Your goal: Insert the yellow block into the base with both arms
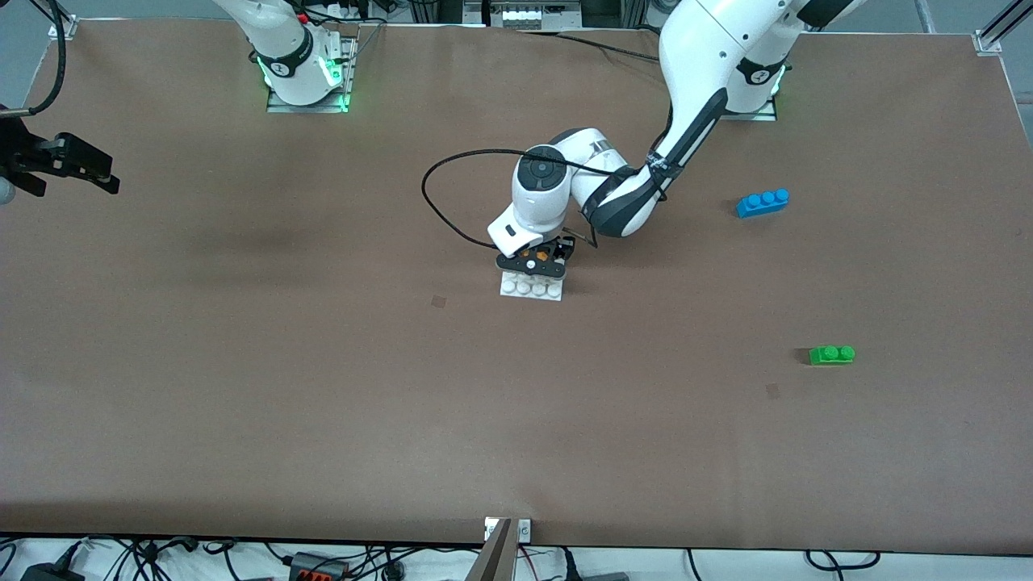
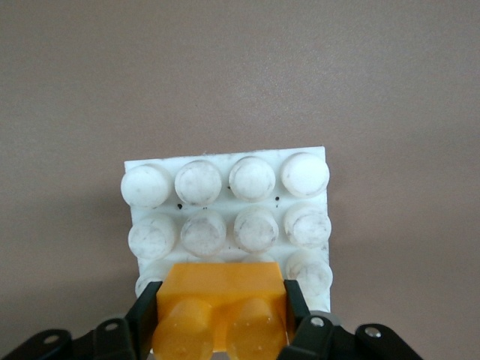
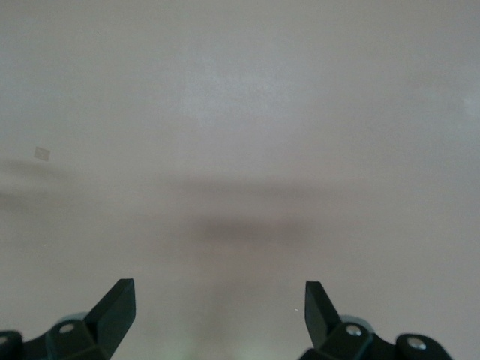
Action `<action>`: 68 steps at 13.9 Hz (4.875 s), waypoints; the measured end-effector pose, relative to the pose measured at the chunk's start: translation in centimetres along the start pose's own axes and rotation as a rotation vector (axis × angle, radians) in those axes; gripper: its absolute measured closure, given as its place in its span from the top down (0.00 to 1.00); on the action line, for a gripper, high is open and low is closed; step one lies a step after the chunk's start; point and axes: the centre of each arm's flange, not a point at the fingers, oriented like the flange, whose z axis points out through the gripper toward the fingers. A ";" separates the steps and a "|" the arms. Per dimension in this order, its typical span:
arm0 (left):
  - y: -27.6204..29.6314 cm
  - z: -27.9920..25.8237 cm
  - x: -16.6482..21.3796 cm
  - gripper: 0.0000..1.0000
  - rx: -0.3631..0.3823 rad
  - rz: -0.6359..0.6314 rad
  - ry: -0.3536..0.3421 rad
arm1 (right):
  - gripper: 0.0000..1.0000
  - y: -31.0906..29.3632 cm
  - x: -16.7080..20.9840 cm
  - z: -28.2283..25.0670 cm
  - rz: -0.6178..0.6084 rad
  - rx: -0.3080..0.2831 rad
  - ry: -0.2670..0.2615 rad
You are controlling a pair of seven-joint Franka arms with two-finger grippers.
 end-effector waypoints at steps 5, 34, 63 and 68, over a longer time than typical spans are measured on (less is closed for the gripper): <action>0.0 0.8 0.1 0.69 -0.011 -0.003 0.001 | 1.00 0.0 0.0 0.0 0.000 0.000 0.000; -31.1 -26.2 7.2 1.00 0.127 -0.259 -0.067 | 1.00 0.0 0.0 0.1 0.000 0.001 -0.003; -42.6 -38.8 3.4 1.00 0.021 -0.238 -0.085 | 1.00 0.0 0.0 0.1 0.000 0.001 -0.003; -44.1 -38.6 3.4 1.00 0.042 -0.221 -0.087 | 1.00 0.0 0.0 0.1 0.000 0.001 -0.003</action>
